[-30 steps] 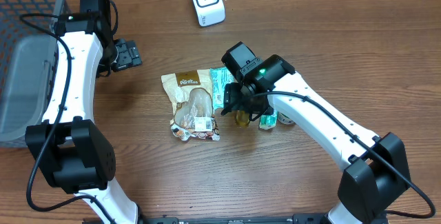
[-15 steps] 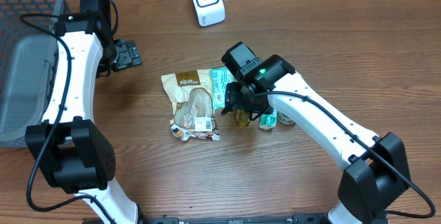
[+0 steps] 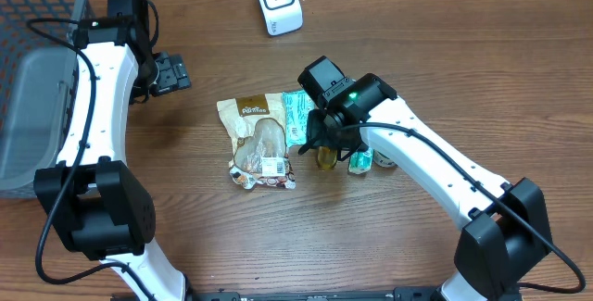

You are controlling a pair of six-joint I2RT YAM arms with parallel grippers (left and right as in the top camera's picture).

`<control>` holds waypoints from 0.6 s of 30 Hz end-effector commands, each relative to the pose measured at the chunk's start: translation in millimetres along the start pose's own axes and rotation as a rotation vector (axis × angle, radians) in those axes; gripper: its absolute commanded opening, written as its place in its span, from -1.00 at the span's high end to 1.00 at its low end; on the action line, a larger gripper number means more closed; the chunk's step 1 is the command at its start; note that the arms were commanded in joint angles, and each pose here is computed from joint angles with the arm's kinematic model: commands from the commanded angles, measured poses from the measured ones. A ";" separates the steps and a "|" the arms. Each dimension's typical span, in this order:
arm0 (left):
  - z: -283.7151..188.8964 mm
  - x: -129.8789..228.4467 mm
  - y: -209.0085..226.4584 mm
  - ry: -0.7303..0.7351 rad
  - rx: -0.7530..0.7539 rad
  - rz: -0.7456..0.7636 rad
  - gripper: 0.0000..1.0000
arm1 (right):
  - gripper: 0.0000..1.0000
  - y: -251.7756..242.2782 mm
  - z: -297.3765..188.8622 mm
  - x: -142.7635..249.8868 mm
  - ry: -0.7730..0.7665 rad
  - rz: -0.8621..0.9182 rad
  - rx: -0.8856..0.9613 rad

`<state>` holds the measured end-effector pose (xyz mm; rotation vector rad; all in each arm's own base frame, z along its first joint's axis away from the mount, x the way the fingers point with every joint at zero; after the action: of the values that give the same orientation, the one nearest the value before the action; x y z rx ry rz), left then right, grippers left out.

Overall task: Scan the item barcode
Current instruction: 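Lower the right gripper around the oil bottle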

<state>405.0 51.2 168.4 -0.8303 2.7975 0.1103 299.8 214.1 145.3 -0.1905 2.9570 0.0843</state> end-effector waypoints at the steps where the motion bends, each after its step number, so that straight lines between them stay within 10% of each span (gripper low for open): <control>1: -10.2 -5.1 0.4 -0.035 0.003 0.001 -0.99 | -0.30 -0.8 1.2 3.5 0.005 -0.009 0.020; 18: -10.2 -5.1 0.4 -0.035 0.003 0.001 -0.99 | -0.12 -0.8 1.2 3.1 0.004 -0.036 0.021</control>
<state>405.0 51.2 168.4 -0.8303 2.7975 0.1103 296.6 213.2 144.8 -0.2050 2.9675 0.0691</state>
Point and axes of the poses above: each gripper's point midway between its finger pads, its own z axis out along the fingers, its own y axis along the line the jaws close on, x = y × z, the point moved 3 cm from there along -z, back along the fingers, and after that the axes turned 11 degrees about -z, right-handed, at the moved point
